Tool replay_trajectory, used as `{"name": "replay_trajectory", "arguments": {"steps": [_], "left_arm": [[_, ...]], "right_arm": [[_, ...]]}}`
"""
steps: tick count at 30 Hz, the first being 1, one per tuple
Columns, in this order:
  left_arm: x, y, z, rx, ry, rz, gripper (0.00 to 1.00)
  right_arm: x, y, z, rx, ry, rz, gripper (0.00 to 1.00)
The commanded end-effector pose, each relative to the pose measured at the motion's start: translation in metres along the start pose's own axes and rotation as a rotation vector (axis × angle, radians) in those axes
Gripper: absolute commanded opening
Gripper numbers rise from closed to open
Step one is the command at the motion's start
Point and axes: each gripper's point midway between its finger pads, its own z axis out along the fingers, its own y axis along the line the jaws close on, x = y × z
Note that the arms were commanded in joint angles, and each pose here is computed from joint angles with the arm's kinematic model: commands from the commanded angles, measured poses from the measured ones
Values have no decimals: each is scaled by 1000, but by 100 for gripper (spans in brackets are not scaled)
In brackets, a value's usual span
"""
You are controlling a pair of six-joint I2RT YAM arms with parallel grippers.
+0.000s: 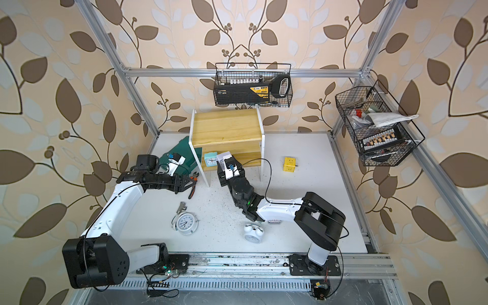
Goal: Place the alarm clocks on the shelf by style
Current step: Place the alarm on the shelf.
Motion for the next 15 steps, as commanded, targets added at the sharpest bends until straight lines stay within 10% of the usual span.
{"name": "replay_trajectory", "arguments": {"steps": [1, 15], "left_arm": [[3, -8, -2, 40, -2, 4, 68], [5, -8, -1, 42, 1, 6, 68]], "right_arm": [[-19, -14, 4, 96, -114, 4, 41], [26, -23, 36, 136, -18, 45, 41]]}}
